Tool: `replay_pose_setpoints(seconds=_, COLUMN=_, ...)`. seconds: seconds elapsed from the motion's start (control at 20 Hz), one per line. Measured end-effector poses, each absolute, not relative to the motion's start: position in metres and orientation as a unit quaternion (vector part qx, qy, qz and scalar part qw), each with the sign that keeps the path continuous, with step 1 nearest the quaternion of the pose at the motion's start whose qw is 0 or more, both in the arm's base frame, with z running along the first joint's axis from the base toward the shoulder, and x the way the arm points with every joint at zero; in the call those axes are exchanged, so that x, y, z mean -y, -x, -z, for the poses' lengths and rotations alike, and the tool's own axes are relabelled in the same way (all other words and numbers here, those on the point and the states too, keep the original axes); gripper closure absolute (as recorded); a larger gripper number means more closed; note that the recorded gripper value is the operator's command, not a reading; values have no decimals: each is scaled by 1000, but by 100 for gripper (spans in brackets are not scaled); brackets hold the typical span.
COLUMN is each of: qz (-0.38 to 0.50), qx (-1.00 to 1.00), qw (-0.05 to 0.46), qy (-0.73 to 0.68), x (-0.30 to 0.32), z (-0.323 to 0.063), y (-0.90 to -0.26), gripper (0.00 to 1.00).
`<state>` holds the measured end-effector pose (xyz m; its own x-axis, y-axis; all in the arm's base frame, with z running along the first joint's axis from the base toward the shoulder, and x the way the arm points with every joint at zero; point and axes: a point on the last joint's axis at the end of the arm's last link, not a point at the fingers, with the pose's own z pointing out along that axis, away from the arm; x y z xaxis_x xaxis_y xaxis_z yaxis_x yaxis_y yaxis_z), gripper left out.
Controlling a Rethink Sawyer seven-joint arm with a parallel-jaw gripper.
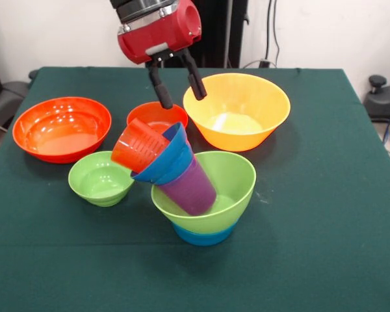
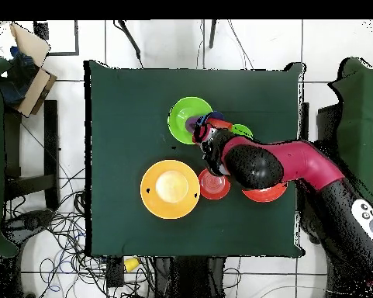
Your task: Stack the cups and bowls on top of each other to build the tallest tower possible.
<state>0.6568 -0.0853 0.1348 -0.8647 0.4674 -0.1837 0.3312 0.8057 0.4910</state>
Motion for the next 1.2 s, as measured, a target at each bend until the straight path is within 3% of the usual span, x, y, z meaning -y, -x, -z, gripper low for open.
replay_pose_setpoints(seconds=1.2, qz=-197, qx=-937, qw=179, qy=-226, x=140, z=-135, y=-658, gripper=0)
